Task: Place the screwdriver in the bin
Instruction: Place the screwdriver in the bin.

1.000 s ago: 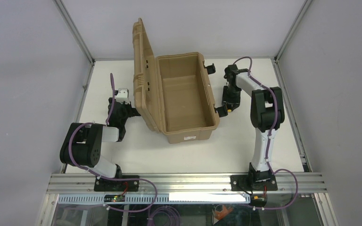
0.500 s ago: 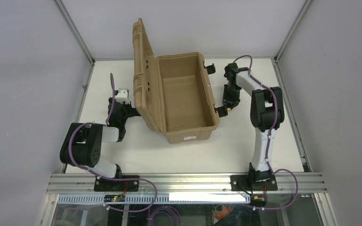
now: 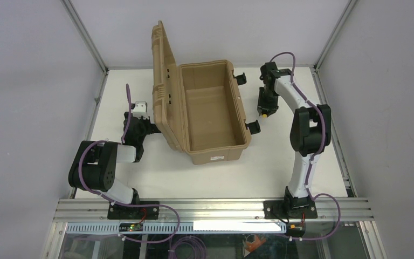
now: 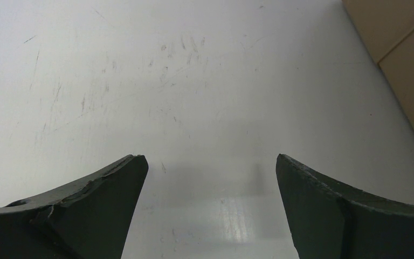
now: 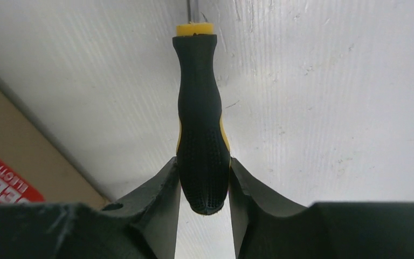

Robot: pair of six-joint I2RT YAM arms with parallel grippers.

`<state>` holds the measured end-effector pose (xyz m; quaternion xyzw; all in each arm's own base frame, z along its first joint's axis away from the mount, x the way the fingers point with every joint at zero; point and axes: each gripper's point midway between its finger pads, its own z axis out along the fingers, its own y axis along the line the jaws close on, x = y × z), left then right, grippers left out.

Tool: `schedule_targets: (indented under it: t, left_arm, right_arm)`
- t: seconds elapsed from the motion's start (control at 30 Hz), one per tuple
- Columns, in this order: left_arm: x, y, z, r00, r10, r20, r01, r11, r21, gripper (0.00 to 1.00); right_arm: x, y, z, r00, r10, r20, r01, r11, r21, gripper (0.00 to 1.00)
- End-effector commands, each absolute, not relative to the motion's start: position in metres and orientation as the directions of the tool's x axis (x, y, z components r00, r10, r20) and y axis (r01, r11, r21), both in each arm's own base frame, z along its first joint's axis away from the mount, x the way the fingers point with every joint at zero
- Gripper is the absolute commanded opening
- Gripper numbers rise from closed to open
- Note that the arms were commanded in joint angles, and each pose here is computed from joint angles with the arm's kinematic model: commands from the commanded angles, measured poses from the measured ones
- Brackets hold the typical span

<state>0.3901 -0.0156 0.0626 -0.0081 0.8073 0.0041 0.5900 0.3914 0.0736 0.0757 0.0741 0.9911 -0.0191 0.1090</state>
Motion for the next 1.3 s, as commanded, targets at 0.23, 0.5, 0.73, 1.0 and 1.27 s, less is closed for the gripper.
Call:
schedule_targets:
  t: [0.23,0.5,0.73,1.0,1.27]
  left_arm:
    - [0.393,-0.015,0.079,-0.251,-0.023,-0.968,-0.015,1.000,-0.020,0.99]
    - [0.394,-0.015,0.079,-0.251,-0.024,-0.968,-0.015,1.000,-0.020,0.99]
    - [0.394,-0.015,0.079,-0.251,-0.023,-0.968,-0.015,1.000,-0.020,0.99]
    - [0.394,-0.015,0.079,-0.250,-0.023,-0.968,-0.015,1.000,-0.020,0.99]
    - [0.393,-0.015,0.079,-0.251,-0.023,-0.968,-0.015,1.000,-0.020,0.99]
  right_arm:
    - [0.399,0.074,0.176,-0.894,0.152,-0.422,0.146,0.988,0.049,0.24]
    - [0.394,0.080,0.226,-0.854,0.135,-0.503,0.127,0.991,0.051,0.24]
    - [0.389,0.104,0.270,-0.815,0.086,-0.573,0.070,0.996,0.051,0.24]
    - [0.378,0.160,0.288,-0.794,0.029,-0.607,-0.044,0.994,0.105,0.24]
    - [0.365,0.220,0.287,-0.780,-0.005,-0.625,-0.132,0.979,0.157,0.24]
